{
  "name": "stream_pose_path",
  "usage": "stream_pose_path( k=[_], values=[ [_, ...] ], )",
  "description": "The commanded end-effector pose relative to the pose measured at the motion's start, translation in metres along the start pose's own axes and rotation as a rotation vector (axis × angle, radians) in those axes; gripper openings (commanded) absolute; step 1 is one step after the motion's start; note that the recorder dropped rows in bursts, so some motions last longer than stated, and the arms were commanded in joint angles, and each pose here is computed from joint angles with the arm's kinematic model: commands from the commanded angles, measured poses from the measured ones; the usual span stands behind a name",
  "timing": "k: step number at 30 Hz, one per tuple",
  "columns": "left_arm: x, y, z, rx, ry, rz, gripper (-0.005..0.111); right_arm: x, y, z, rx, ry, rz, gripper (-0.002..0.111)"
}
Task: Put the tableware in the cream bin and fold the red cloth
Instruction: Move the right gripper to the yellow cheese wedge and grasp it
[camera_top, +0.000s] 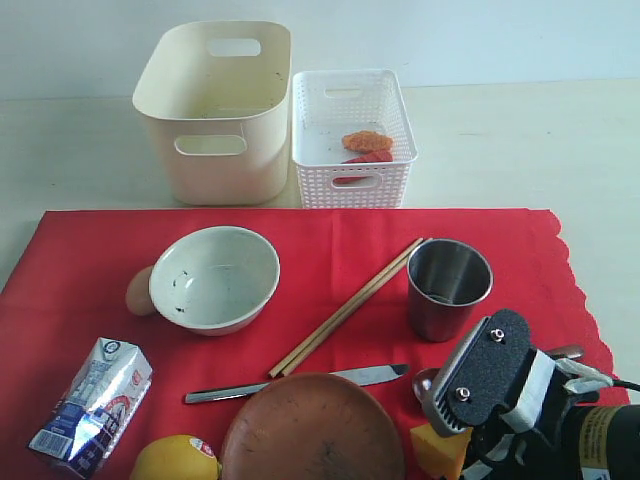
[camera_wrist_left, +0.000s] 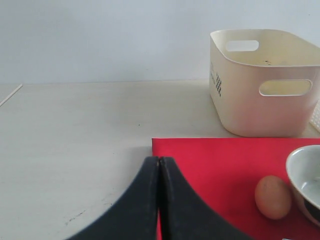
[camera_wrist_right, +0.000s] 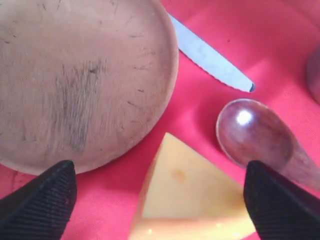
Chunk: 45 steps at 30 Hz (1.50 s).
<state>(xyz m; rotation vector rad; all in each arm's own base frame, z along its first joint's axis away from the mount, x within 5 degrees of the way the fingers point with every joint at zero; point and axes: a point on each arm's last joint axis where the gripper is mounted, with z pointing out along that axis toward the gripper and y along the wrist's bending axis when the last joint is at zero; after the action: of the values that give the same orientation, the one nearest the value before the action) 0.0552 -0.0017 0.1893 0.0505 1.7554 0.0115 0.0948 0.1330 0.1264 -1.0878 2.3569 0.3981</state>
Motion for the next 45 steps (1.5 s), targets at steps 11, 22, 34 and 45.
stream_pose_path(
  k=[11, 22, 34, 45],
  values=[
    [0.0, 0.0, 0.0, 0.004, -0.009, 0.005, 0.0, 0.003, 0.0, 0.007, 0.002, 0.042, -0.008, 0.085],
    [0.0, 0.0, 0.0, 0.004, -0.009, 0.005, 0.0, 0.006, 0.0, 0.007, 0.006, 0.078, -0.038, 0.085],
    [0.0, 0.0, 0.0, 0.004, -0.009, 0.005, 0.0, 0.003, -0.018, 0.006, 0.062, 0.052, 0.015, 0.085],
    [0.0, 0.0, 0.0, 0.004, -0.009, 0.005, 0.0, 0.002, -0.018, 0.006, 0.062, 0.042, 0.019, 0.045]
  ],
)
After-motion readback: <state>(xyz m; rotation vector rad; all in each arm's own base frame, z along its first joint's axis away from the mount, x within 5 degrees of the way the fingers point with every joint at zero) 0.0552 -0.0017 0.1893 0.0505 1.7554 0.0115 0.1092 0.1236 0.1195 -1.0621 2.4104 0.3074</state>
